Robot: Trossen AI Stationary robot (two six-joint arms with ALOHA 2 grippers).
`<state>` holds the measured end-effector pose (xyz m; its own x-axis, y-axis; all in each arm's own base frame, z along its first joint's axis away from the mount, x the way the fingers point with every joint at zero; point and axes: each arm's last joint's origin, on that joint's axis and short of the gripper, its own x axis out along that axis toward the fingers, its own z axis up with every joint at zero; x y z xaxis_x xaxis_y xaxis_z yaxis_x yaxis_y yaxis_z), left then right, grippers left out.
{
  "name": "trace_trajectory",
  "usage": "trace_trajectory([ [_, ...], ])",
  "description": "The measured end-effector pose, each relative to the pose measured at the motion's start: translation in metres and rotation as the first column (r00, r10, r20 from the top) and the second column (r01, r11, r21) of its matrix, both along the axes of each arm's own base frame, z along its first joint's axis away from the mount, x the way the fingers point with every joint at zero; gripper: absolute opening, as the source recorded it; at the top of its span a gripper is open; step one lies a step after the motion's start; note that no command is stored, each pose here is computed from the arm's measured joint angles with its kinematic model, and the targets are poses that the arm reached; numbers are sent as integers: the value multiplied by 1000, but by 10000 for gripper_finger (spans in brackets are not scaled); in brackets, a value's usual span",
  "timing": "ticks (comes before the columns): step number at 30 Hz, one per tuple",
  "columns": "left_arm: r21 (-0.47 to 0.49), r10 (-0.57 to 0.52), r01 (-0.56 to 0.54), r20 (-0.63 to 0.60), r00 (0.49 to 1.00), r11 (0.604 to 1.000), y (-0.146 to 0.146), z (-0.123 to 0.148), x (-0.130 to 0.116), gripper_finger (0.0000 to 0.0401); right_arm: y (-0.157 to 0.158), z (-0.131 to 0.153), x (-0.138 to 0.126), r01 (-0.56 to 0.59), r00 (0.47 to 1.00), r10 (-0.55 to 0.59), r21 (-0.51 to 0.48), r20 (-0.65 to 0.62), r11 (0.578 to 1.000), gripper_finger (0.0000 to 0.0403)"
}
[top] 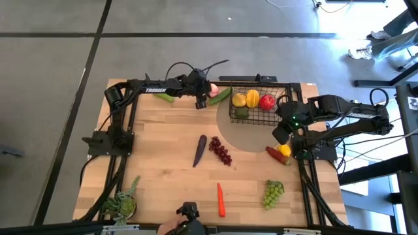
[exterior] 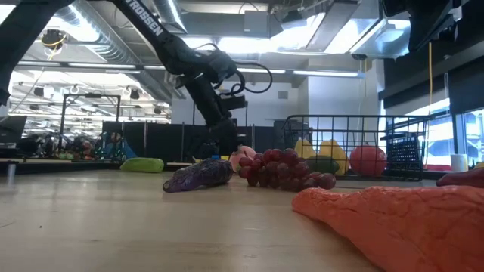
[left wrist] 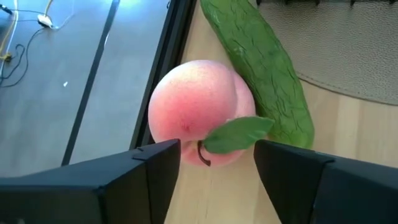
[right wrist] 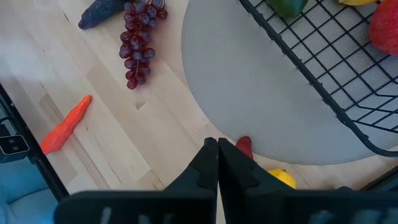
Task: Build produce basket
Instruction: Put the pink peach into the black wire basket
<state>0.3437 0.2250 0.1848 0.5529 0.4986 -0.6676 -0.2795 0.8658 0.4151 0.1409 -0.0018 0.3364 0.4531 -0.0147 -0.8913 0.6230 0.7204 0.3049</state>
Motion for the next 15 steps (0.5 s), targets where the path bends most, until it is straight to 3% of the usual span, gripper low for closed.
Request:
trace_trajectory([
  [15,-41,-25,24,-23,999,999,4,-3,-6,172,0,0,0,-3,1000,3,-2,0,1000,0],
])
